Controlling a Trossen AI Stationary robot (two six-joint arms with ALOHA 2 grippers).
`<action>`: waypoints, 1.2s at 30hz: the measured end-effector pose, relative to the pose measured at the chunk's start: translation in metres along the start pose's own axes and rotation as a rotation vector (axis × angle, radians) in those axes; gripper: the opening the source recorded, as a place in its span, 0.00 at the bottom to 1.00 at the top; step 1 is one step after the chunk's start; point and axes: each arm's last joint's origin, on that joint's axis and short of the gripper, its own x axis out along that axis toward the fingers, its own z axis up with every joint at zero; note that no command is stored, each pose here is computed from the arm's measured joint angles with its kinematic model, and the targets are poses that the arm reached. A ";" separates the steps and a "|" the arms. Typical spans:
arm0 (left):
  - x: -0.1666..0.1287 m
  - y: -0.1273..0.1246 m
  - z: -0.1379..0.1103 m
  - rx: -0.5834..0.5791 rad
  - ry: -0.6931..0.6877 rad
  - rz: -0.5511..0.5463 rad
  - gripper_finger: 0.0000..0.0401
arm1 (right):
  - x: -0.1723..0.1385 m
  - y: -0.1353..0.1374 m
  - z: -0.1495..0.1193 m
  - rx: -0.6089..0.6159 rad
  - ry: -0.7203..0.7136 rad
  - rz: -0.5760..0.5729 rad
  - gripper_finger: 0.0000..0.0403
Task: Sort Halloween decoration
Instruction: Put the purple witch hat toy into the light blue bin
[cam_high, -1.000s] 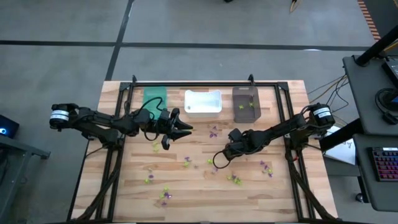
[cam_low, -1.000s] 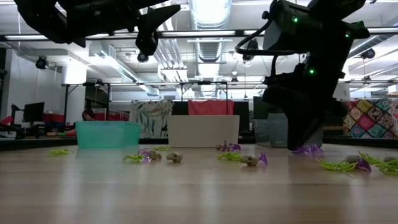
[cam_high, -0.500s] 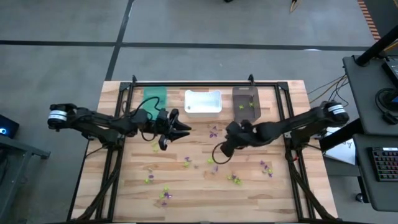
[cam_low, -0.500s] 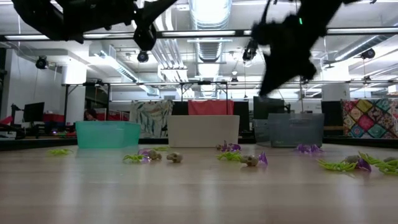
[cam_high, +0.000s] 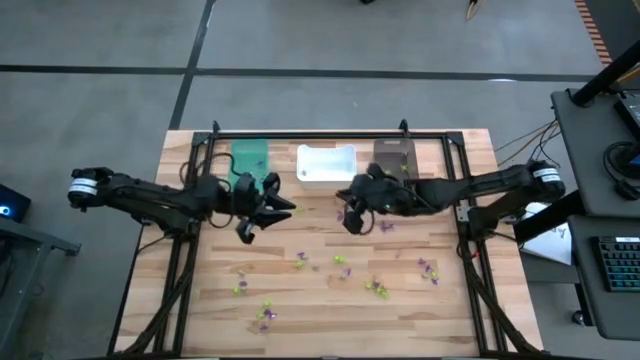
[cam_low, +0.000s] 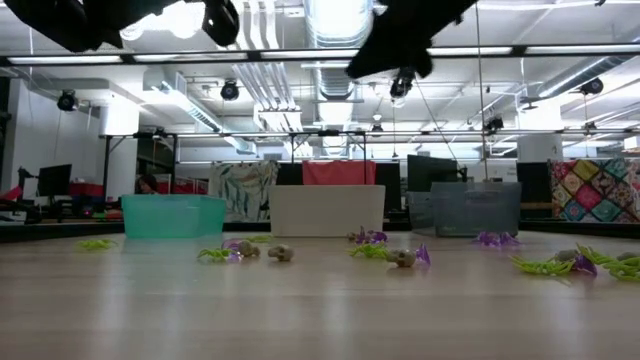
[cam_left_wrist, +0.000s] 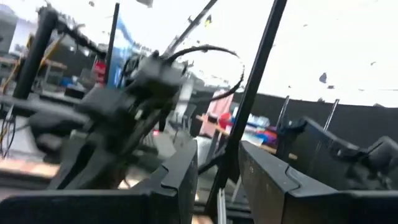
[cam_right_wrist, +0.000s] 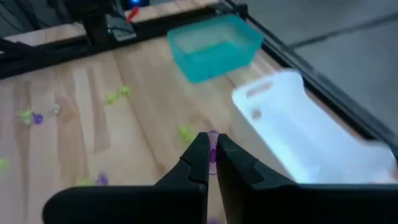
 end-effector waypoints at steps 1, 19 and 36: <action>-0.002 -0.002 0.004 0.005 -0.015 -0.007 0.25 | 0.006 -0.002 0.001 -0.013 -0.014 0.001 0.02; -0.032 -0.023 0.035 0.129 -0.143 -0.081 0.25 | 0.106 -0.049 0.015 -0.098 -0.437 0.049 0.02; -0.047 -0.031 0.047 0.161 -0.134 -0.074 0.25 | 0.223 -0.046 0.030 -0.133 -0.434 0.103 0.02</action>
